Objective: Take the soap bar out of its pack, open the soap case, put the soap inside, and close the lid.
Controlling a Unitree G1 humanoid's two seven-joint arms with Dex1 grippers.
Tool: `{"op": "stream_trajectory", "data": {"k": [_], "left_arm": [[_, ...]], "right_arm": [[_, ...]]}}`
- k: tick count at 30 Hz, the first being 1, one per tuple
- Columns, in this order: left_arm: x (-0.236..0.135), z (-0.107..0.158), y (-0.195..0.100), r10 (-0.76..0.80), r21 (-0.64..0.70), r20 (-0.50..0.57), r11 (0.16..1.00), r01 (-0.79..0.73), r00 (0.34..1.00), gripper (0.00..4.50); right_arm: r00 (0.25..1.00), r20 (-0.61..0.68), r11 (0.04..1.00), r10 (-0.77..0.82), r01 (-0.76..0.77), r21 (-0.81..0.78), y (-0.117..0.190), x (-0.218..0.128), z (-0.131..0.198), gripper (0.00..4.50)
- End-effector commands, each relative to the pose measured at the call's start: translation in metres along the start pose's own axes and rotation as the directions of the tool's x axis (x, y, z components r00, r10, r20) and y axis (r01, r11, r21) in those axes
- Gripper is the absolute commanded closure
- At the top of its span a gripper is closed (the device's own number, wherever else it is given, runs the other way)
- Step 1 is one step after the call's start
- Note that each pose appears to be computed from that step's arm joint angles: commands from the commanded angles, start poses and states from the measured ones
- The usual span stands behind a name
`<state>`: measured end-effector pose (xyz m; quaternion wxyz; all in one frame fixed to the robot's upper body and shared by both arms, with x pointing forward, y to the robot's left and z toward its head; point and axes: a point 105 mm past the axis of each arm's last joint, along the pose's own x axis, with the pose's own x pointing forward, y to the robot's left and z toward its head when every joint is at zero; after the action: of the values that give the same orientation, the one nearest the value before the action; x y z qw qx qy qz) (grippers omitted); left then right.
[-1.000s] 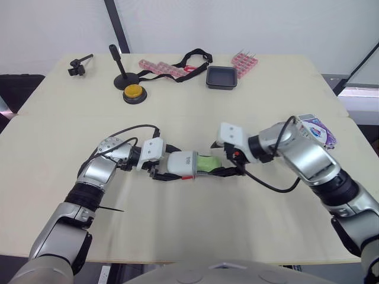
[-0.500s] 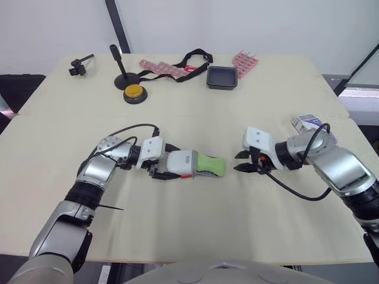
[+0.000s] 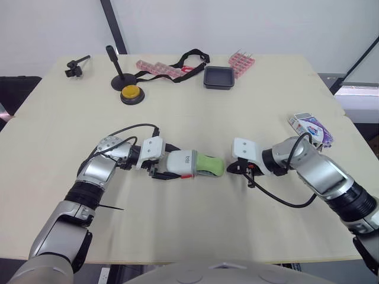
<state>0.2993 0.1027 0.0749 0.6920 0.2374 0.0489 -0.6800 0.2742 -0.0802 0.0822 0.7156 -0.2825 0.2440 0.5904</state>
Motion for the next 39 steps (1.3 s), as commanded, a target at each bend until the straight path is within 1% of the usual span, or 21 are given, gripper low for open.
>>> {"op": "stream_trajectory", "data": {"k": [1,18,26,33,36,39], "left_arm": [[-0.004,0.007,0.004,0.006,0.04,0.003,0.999,-0.006,1.0,1.04],[0.0,0.005,0.003,0.005,0.04,0.003,0.999,-0.005,1.0,1.04],[0.002,0.006,0.003,0.008,0.042,0.015,0.999,-0.008,1.0,1.04],[0.004,0.007,0.003,0.01,0.043,0.025,0.999,-0.011,1.0,1.04],[0.005,0.008,0.004,0.019,0.043,0.033,0.999,-0.021,0.999,1.04],[0.005,0.011,0.003,0.039,0.061,0.056,0.997,-0.042,0.998,1.04]], "right_arm": [[1.0,0.018,0.999,0.005,-0.004,-0.035,0.0,0.001,0.011,4.48],[0.997,0.072,0.996,0.008,-0.001,-0.087,-0.005,-0.001,0.037,4.48],[0.994,0.1,0.994,0.032,-0.021,-0.107,-0.001,0.012,0.049,4.48],[0.994,0.104,0.992,0.029,-0.016,-0.123,-0.005,0.016,0.052,4.48],[0.994,0.107,0.994,0.008,0.004,-0.108,-0.01,0.011,0.049,4.48],[0.989,0.144,0.997,-0.032,0.042,-0.068,-0.018,-0.003,0.045,4.48]]}}
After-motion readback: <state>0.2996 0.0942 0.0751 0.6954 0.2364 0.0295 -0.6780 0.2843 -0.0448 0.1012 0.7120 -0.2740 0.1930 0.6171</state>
